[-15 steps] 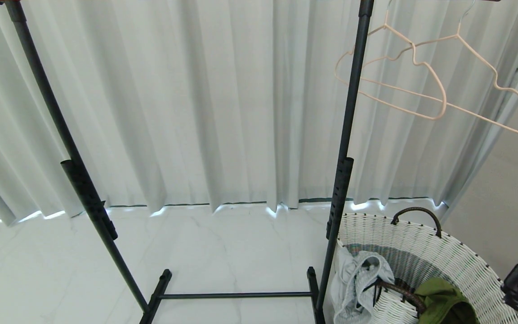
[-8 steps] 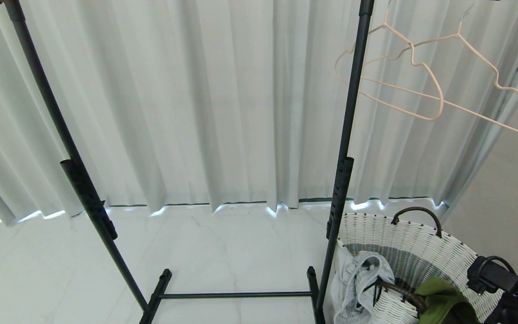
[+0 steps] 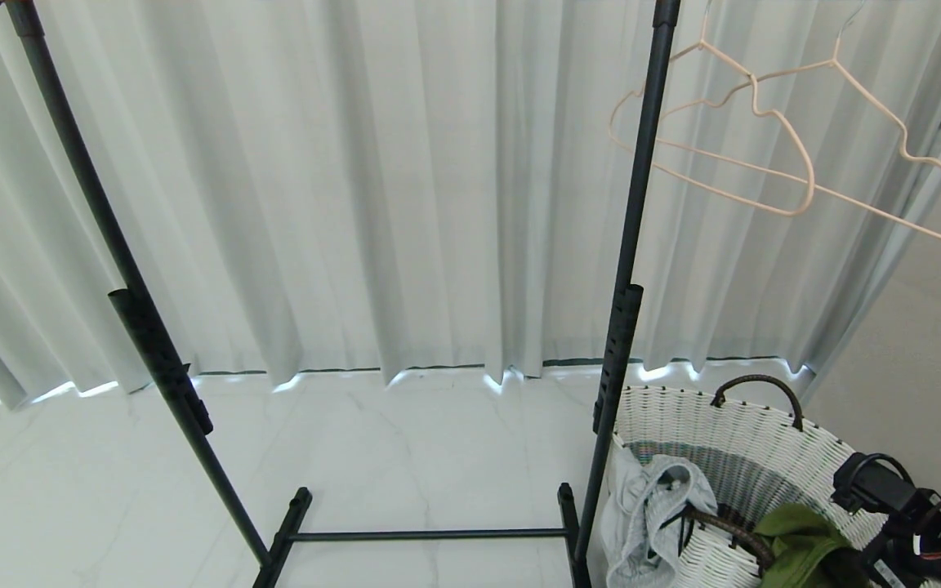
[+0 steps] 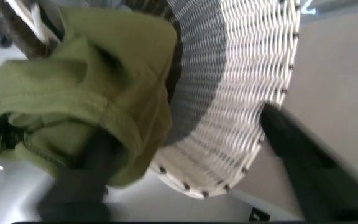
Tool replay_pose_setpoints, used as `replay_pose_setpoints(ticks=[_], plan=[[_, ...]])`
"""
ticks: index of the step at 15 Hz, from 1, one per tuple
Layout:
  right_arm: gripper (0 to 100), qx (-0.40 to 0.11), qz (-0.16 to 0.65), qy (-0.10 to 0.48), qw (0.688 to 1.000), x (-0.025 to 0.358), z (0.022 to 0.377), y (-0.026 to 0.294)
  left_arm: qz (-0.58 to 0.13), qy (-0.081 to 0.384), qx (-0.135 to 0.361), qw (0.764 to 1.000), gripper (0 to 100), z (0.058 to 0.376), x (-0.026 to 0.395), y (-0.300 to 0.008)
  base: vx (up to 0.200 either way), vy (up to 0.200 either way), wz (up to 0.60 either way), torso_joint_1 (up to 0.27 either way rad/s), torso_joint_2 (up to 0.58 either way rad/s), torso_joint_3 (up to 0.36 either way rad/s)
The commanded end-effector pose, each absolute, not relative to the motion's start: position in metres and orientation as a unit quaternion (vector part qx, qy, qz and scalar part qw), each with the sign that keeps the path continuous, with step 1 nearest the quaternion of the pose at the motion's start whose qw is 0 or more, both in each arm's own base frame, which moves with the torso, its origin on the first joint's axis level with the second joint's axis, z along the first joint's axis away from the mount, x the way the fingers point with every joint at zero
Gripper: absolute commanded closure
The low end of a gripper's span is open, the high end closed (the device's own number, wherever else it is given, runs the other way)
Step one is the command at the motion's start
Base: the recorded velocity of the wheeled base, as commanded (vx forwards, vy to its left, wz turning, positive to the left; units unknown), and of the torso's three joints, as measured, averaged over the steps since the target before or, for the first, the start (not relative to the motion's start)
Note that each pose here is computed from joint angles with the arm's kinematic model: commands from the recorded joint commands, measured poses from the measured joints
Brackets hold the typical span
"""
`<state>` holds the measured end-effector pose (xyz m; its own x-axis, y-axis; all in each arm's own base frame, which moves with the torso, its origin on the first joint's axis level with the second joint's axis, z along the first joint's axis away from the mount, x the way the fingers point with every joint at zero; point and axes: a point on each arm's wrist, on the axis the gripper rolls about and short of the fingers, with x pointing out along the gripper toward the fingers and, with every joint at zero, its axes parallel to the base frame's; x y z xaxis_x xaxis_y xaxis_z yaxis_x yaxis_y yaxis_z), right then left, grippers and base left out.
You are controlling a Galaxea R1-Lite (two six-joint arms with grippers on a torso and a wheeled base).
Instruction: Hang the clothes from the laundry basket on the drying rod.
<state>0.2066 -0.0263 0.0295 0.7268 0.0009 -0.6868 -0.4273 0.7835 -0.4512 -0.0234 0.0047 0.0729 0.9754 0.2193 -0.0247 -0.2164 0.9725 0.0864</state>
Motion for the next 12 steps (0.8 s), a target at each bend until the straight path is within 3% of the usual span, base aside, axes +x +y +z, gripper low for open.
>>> replay_pose_setpoints(ticks=[1, 7, 9, 12], plan=[[100, -0.302, 0.127, 0.356, 0.875, 0.207, 0.025, -0.026, 0.11, 0.017, 0.042, 0.993, 0, 0.073, -0.023, 0.005, 0.0, 0.0, 0.0, 0.0, 0.0, 0.0], [100, -0.232, 0.108, 0.279, 0.925, 0.173, 0.057, -0.01, 0.11, 0.017, 0.042, 0.993, 0, 0.073, -0.023, 0.005, 0.0, 0.0, 0.0, 0.0, 0.0, 0.0], [100, -0.185, 0.081, 0.206, 0.957, 0.16, 0.086, -0.005, 0.11, 0.017, 0.039, 0.993, 0, 0.073, -0.023, 0.005, 0.0, 0.0, 0.0, 0.0, 0.0, 0.0], [100, -0.162, 0.051, 0.14, 0.975, 0.146, 0.108, -0.005, 0.11, 0.017, 0.039, 0.993, 0, 0.073, -0.023, 0.005, 0.0, 0.0, 0.0, 0.0, 0.0, 0.0]])
